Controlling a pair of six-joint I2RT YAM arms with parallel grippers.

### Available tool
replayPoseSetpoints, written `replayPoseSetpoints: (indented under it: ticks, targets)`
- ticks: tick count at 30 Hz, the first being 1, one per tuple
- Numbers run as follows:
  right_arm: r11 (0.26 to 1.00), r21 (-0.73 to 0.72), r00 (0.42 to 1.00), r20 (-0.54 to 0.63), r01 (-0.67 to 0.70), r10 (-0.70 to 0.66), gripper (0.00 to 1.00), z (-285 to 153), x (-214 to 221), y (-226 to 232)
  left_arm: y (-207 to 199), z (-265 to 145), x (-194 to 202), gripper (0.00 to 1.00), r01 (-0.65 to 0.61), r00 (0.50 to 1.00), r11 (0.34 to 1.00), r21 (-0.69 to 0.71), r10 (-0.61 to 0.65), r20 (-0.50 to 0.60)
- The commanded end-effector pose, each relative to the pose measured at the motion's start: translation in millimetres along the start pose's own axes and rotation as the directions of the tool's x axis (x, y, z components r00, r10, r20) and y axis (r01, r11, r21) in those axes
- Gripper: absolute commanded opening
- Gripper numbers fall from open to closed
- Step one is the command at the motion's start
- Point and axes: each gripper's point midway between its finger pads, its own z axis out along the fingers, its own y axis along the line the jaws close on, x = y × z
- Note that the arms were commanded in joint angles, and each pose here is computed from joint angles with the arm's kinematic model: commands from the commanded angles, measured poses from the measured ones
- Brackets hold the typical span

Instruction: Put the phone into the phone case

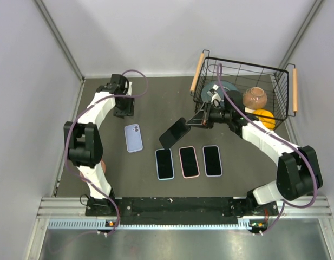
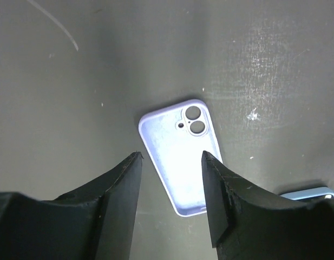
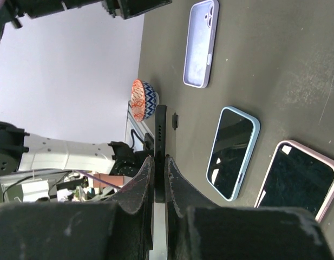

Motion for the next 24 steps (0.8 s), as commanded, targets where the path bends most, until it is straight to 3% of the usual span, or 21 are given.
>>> replayPoseSetpoints:
  ticks: [1,5,14,24]
  targets:
    - [0.992,-0.093,0.995,0.05,0.087,-0.082,0.0,-18.3,-6.4,36.7,-7.1,8.5,-15.0,0.54,-0.179,0.984,0.981,0.078,0.178,0.015]
    - [0.99,-0.091,0.993,0.047,0.111,-0.107,0.0,-24.5,-3.1,39.4,-11.7,29.8,-17.5,0.56,-0.283,0.959,0.955,0.087,0.284,0.008]
    - [0.987,-0.082,0.989,0.044,0.141,-0.138,0.0,-39.1,1.0,43.7,-5.3,70.5,8.6,0.56,-0.317,0.941,0.944,0.094,0.325,-0.091]
    - [0.986,-0.072,0.988,0.034,0.15,-0.147,0.0,-36.5,-5.7,38.9,16.6,94.3,23.4,0.53,-0.337,0.927,0.942,-0.002,0.332,-0.173]
